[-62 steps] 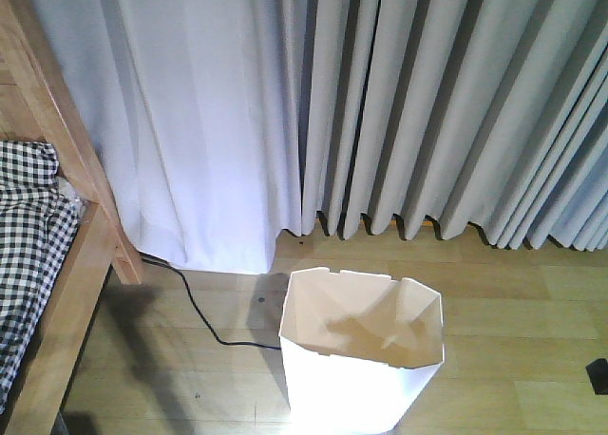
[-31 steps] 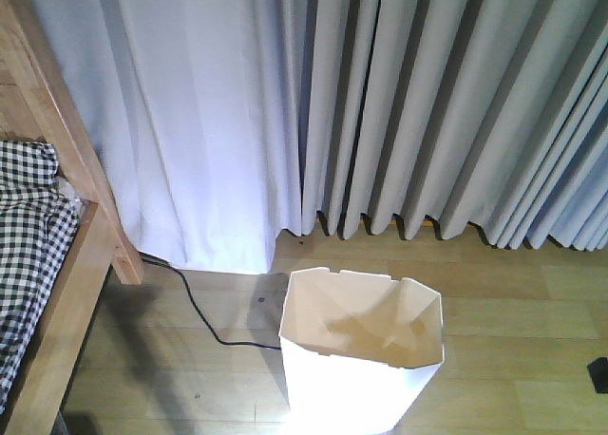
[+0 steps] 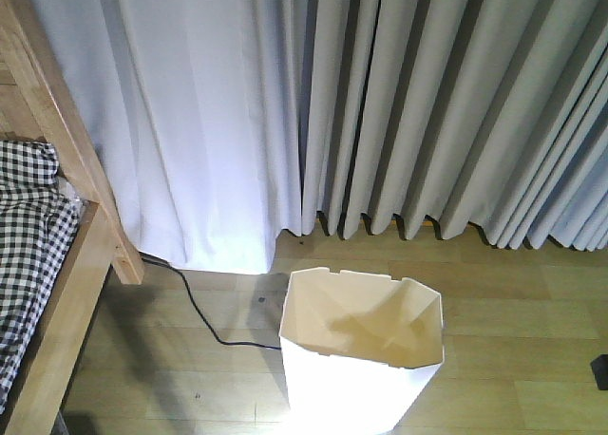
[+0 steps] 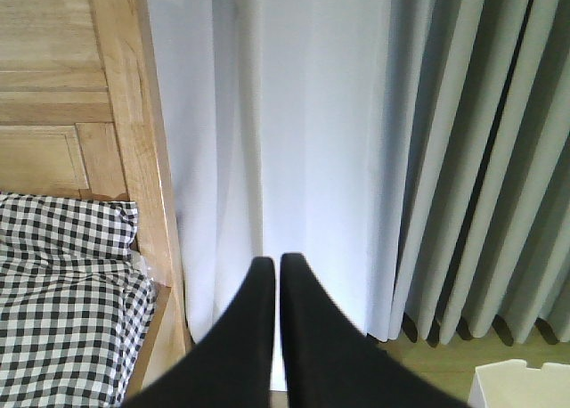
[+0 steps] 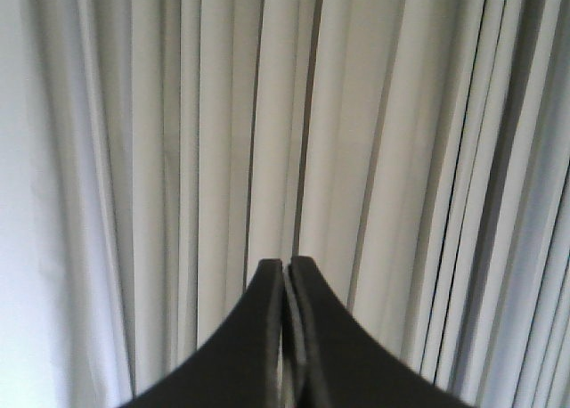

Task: Move trash bin to bedside with robot

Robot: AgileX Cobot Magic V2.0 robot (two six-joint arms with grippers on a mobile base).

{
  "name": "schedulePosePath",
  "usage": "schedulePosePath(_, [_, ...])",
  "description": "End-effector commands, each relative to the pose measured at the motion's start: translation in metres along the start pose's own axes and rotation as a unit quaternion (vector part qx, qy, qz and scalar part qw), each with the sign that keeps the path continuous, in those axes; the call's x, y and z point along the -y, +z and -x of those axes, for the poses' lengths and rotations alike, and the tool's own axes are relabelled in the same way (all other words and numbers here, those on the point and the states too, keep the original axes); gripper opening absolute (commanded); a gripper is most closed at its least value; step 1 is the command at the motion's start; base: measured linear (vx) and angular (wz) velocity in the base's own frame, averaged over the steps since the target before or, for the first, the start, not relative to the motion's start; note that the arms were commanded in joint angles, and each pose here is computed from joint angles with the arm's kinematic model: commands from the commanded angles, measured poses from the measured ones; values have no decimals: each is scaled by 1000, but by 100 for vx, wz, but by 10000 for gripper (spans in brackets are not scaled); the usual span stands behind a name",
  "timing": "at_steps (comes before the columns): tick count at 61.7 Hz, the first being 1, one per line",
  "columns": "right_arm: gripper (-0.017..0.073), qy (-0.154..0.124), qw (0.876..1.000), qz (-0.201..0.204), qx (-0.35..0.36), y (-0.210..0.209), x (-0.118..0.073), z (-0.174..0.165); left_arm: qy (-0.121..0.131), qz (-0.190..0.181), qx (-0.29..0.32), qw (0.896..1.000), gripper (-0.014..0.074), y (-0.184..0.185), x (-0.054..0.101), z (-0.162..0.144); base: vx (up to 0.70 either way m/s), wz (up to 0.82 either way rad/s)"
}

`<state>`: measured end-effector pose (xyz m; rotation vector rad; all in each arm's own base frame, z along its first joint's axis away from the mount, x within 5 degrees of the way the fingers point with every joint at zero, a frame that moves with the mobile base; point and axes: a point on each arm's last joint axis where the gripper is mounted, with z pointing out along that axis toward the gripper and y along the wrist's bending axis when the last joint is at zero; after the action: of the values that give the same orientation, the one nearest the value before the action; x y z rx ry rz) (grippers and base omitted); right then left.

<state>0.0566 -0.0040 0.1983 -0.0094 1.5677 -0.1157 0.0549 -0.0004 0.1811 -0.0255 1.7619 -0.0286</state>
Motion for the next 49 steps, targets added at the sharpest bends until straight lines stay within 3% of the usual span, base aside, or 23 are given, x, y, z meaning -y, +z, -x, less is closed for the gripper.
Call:
schedulePosePath(1, [-9,-3,999,-3,36,-1,0,4,-3,-2,33,999,-6,0,0,1,0,0])
schedulePosePath(49, [-9,6,999,-3,36,-1,0,4,-3,-2,33,999,-6,0,0,1,0,0])
